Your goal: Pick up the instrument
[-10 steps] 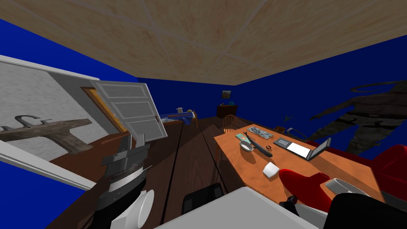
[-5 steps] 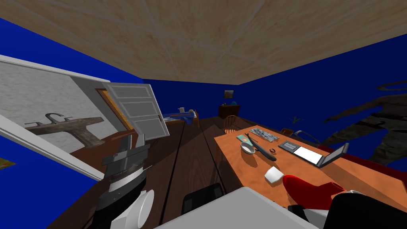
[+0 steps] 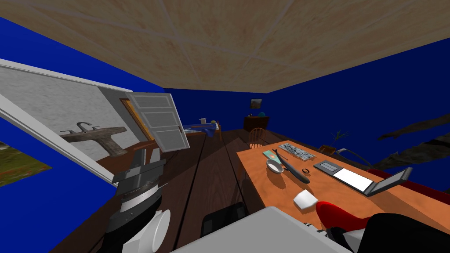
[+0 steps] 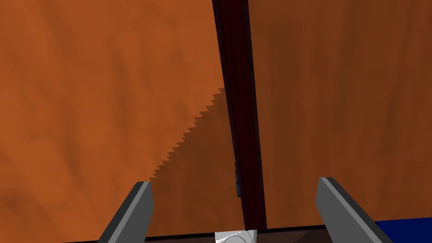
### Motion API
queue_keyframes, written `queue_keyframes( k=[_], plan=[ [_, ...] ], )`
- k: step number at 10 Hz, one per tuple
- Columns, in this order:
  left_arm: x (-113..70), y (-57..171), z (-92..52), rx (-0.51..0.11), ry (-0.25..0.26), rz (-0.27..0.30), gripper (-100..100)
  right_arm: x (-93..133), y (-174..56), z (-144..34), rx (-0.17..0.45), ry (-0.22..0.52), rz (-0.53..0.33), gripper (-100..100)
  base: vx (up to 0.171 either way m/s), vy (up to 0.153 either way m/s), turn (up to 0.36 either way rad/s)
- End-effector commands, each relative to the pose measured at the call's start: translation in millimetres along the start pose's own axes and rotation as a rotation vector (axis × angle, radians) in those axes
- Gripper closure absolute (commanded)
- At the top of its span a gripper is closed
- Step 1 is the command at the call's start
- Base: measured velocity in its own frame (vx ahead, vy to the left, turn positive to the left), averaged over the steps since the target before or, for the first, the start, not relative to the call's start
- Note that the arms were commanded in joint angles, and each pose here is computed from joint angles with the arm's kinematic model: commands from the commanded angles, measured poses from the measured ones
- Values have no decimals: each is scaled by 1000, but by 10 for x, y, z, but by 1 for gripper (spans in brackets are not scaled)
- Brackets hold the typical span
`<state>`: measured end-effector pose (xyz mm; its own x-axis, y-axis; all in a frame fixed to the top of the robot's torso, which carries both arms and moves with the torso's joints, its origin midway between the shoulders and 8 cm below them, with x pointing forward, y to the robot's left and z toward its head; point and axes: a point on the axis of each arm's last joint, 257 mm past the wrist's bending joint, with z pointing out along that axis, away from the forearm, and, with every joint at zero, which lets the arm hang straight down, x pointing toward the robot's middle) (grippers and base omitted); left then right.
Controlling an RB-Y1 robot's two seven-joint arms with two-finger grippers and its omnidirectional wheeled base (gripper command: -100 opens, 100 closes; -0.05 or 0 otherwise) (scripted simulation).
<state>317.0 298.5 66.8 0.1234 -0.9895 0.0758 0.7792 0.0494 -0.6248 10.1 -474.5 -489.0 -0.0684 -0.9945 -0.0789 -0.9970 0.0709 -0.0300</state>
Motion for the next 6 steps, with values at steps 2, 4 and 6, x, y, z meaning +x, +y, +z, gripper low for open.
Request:
queue_keyframes(
  k=[2, 4, 6],
  plan=[
    [0, 0, 0, 0, 0, 0, 0, 244, 51, -64, -17, 54, -55, -100, -34, -86, 110],
    [0, 0, 0, 0, 0, 0, 0, 195, 25, -54, -14, 45, -47, 0, -9, -23, 8],
    [0, 0, 0, 0, 0, 0, 0, 191, 101, 69, -13, 45, -42, -100, 18, -9, 22]
  ],
)
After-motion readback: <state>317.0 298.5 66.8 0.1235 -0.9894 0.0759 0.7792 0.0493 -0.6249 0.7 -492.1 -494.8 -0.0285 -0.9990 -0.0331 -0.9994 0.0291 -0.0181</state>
